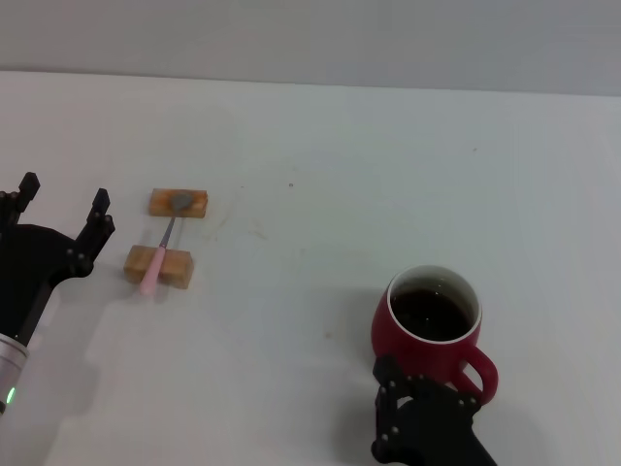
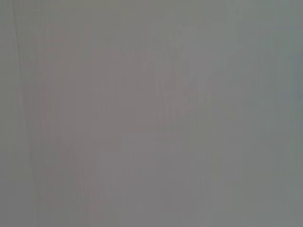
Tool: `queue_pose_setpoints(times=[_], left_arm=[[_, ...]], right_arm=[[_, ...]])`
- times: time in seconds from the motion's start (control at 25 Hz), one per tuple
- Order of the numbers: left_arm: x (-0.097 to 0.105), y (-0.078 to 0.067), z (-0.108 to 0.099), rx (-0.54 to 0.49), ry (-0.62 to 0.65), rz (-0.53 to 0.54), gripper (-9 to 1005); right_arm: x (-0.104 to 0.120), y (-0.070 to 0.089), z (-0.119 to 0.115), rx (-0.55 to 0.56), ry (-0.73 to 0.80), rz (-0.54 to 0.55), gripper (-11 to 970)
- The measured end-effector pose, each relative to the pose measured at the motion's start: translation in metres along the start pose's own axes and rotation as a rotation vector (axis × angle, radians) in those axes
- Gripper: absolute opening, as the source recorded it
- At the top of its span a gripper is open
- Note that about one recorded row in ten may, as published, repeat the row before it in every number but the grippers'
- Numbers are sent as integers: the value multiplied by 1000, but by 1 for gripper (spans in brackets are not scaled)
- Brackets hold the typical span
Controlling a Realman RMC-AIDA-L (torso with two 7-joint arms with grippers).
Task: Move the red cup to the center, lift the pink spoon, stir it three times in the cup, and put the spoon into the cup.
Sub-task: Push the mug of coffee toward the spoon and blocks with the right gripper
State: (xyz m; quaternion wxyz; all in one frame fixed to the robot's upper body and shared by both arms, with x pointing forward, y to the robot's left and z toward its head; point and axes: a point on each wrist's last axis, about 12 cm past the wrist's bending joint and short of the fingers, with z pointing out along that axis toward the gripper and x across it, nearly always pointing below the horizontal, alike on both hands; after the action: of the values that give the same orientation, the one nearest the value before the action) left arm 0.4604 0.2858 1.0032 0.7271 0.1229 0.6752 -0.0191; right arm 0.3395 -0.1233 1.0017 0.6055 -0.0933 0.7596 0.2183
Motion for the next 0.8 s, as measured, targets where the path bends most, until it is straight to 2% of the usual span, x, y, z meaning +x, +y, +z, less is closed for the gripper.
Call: queue_pose_setpoints(times=[0.8], left_arm=[[-2,-1,4,6,-8,0,803]], right_arm=[[-3,-12,0,50,-30,-15,0]])
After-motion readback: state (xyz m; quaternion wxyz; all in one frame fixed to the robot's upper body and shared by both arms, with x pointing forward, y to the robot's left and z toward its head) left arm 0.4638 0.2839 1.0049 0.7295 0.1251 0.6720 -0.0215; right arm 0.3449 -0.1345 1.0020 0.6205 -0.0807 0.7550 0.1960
